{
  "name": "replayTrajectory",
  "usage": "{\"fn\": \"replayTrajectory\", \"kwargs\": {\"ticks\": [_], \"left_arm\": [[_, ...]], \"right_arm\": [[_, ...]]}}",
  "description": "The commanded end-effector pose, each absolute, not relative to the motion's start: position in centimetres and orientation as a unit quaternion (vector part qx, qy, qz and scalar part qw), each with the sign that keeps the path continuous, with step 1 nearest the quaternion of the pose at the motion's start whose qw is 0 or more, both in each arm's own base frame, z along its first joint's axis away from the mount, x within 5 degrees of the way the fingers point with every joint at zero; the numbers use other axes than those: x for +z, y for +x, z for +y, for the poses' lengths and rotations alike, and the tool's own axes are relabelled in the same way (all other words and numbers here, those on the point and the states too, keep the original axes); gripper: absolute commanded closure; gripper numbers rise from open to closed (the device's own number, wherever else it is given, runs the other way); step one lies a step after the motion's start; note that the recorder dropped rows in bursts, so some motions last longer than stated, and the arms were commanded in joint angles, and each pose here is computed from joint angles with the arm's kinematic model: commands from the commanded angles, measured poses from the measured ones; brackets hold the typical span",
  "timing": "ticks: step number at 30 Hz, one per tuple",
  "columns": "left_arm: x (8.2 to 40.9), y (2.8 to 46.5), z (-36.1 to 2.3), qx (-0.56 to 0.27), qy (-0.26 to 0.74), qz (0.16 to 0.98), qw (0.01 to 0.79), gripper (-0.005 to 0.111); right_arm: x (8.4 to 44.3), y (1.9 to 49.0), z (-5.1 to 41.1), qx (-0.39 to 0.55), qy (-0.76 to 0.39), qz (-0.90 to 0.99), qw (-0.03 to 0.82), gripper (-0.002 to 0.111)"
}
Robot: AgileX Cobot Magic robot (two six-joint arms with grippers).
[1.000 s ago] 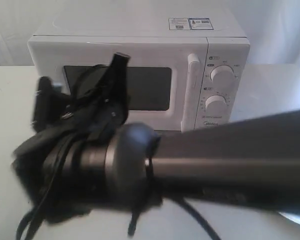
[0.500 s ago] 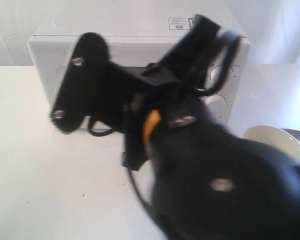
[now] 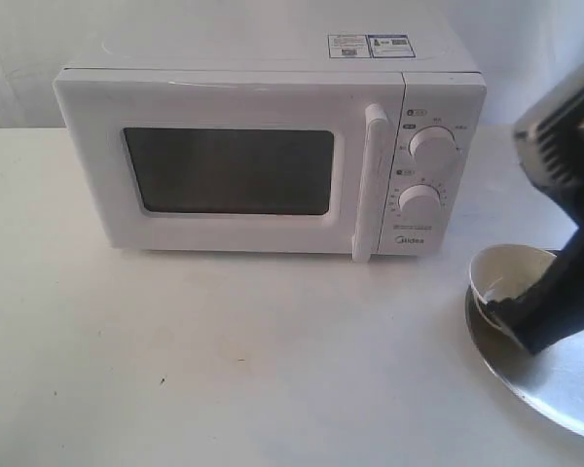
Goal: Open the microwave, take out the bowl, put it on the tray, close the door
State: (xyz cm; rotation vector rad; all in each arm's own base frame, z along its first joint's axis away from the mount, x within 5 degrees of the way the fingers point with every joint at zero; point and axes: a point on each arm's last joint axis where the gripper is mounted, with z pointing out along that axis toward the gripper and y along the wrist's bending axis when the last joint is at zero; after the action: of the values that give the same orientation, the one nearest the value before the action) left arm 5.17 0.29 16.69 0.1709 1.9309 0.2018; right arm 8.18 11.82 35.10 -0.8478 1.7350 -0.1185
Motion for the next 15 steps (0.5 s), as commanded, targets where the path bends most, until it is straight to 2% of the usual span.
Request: {"fn": "replayTrajectory", "kwargs": {"ticks": [1,7,11,15], "left_arm": [[16.6,5.2,0.3,0.082,0.071,0.820,0.562,0.107],[16.6,5.2,0.3,0.082,0.071,0.820,0.562,0.107],[16.6,5.2,0.3,0.082,0.071,0.820,0.562,0.107],[16.6,5.2,0.3,0.082,0.071,0.820,0.562,0.107]], "right_arm": [[35.8,8.2,9.8,-0.024,-0.333,0.743,0.580,0.108],[36.2,8.1,8.4,-0.001,-0.318,0.744,0.588,0.108],[36.2,7.9,5.9,0.053,-0.282,0.760,0.583,0.108],[34.5,7.7,3.0,0.082,-0.253,0.775,0.574,0.108]]}}
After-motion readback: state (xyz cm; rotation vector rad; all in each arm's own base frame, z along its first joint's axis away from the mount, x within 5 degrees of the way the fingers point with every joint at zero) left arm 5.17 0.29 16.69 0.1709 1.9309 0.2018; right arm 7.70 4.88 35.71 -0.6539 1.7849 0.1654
